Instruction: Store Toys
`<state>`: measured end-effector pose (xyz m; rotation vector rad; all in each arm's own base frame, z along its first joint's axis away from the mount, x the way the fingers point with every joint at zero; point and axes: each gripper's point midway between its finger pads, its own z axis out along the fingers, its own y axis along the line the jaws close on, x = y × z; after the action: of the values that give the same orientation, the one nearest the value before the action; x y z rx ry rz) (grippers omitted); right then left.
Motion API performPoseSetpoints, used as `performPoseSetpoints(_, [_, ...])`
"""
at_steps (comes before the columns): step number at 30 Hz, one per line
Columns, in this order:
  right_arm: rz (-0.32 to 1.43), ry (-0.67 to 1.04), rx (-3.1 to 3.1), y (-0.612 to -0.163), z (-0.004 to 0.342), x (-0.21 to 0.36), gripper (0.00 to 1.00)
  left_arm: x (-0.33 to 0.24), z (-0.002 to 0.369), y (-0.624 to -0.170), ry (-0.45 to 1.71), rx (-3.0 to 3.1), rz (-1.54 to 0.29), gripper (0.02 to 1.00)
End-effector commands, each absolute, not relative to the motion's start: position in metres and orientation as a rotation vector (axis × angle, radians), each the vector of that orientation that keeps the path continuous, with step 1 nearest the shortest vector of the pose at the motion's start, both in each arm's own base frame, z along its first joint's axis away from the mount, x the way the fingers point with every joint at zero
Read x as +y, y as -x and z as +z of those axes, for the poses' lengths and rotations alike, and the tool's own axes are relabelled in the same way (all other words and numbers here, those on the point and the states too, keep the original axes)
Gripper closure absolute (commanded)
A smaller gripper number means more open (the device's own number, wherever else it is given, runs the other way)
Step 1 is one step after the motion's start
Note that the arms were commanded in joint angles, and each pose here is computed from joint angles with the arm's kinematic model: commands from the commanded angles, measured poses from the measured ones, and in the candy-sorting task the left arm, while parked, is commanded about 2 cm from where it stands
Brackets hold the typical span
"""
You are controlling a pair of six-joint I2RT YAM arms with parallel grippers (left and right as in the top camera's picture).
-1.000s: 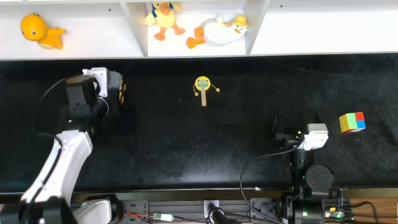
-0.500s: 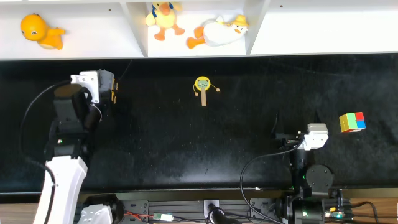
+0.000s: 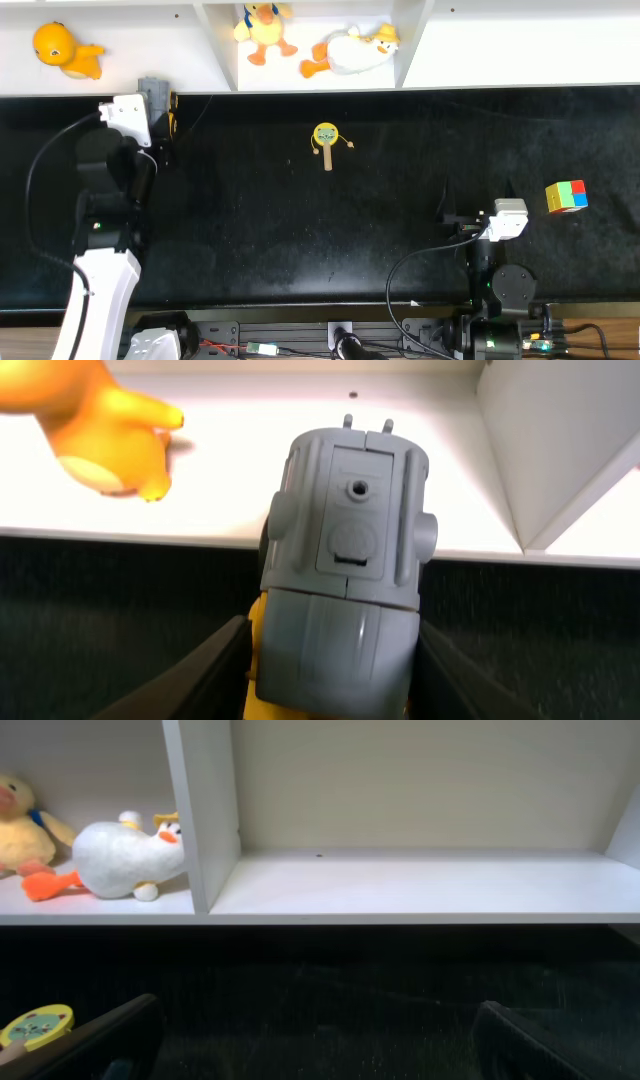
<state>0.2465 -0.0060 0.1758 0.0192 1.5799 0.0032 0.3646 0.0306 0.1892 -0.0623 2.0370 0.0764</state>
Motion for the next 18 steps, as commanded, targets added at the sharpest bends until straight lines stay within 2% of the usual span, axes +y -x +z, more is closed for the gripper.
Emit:
performPoseSetpoints(1, [0.002,-0.016,1.581,-0.247,0.172,-0.006,0.005,0.027,0.185,-0.378,0.073,2.017,0.046,0.647])
performPoseSetpoints(18, [0.002,-0.016,1.581,-0.247,0.172,-0.006,0.005,0.028,0.181,-0.420,0.071,2.004,0.033,0.654])
